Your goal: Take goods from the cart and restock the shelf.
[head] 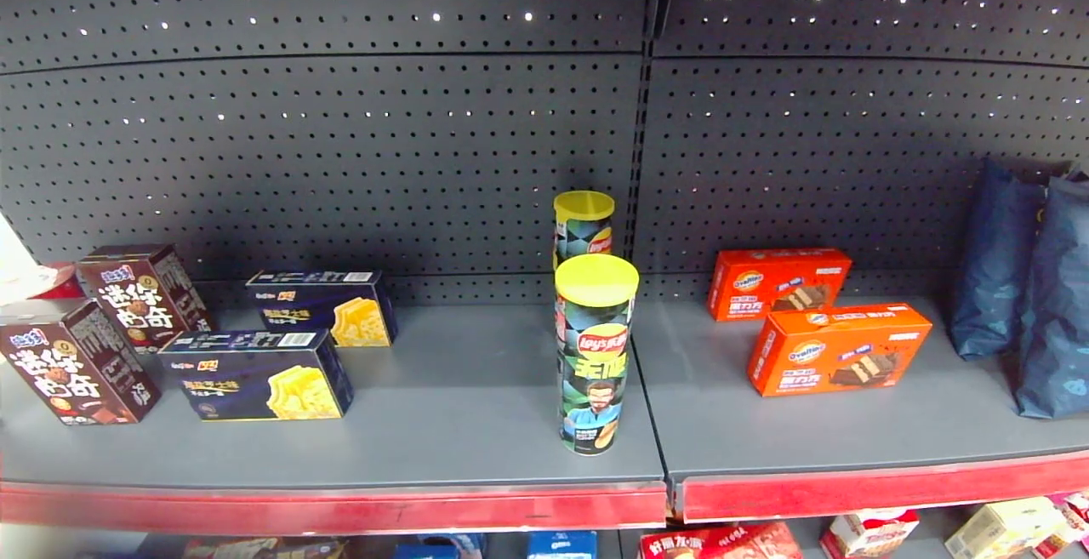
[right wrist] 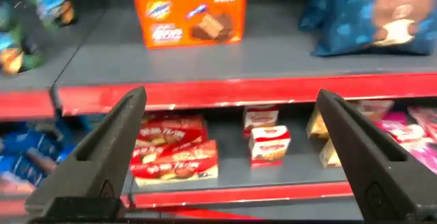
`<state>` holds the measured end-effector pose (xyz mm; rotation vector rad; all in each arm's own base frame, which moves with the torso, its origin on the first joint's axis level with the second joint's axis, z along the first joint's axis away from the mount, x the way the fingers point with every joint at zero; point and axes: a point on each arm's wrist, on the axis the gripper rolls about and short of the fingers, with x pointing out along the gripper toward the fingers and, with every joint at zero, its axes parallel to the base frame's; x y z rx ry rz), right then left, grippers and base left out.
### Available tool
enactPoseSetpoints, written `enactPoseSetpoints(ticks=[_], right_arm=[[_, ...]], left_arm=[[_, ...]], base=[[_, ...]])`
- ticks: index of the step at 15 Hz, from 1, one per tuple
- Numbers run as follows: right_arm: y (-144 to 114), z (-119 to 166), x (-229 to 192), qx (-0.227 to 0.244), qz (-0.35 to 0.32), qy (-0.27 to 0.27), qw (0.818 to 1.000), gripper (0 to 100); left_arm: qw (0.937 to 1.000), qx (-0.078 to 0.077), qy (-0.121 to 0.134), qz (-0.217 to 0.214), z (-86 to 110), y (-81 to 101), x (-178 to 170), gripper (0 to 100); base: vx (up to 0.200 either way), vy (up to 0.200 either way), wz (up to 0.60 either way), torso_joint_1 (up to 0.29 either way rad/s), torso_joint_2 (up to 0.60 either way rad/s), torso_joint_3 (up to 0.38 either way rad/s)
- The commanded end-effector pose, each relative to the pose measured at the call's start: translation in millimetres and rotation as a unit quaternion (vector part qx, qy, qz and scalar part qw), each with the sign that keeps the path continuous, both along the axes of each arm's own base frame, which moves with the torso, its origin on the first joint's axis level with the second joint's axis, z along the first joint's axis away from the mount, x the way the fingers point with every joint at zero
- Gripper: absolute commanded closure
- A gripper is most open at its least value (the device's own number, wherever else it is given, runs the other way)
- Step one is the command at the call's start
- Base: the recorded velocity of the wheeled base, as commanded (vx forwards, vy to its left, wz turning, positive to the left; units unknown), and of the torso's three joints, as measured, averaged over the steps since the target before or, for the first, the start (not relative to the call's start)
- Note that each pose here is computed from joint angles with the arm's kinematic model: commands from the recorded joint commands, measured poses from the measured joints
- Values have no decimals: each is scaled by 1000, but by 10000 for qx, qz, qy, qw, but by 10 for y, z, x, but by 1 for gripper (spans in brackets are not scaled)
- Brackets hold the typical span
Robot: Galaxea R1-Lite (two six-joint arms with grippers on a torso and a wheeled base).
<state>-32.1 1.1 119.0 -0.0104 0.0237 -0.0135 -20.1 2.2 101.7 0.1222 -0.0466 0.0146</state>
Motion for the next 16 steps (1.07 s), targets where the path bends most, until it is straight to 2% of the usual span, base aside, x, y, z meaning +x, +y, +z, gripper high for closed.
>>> enactPoseSetpoints(ticks=[1,2,3,4,5,6,7,11,12,13,15,16], right_arm=[[-13,-388,78,-209,39,-177,9996,0],[-13,-368,80,-179,21,-300,9994,0],[-21,-360,86,54,-146,-434,9989,0],[-30,-367,88,433,-345,-445,9975,0],[-31,-372,88,486,-361,-425,9973,0],[-16,-435,92,112,-41,-105,9999,0],[-6,-438,89,-61,177,-49,9998,0],[-7,-437,91,23,160,-80,9998,0],[-7,-437,91,15,160,-80,9998,0],[-7,-436,91,23,152,-87,9998,0],[-7,-436,91,30,152,-87,9998,0],[-8,-440,92,23,144,-80,9999,0]], left_arm=[[9999,-73,129,0,-163,-1,23,0],[9998,-119,136,-1,-165,-1,23,0],[9995,-263,150,-14,-168,-2,23,0],[9993,-322,195,-22,-177,-2,24,0],[9991,-375,196,-54,-177,-3,24,0],[9980,-474,216,-347,-179,-17,23,0],[9972,-453,225,-553,-179,-26,22,0],[9934,-423,246,-1042,-179,-48,19,0],[9926,-375,245,-1124,-179,-51,19,0],[9926,-214,238,-1174,-180,-54,18,0],[9948,-209,301,-951,-193,-49,21,0],[9982,-223,403,-382,-193,-49,5,0]], base=[[0,0,0,0,0,0],[0,0,0,0,0,0],[0,0,0,0,0,0],[0,0,0,0,0,0],[0,0,0,0,0,0],[0,0,0,0,0,0],[0,0,0,0,0,0],[0,0,0,0,0,0],[0,0,0,0,0,0],[0,0,0,0,0,0],[0,0,0,0,0,0],[0,0,0,0,0,0]])
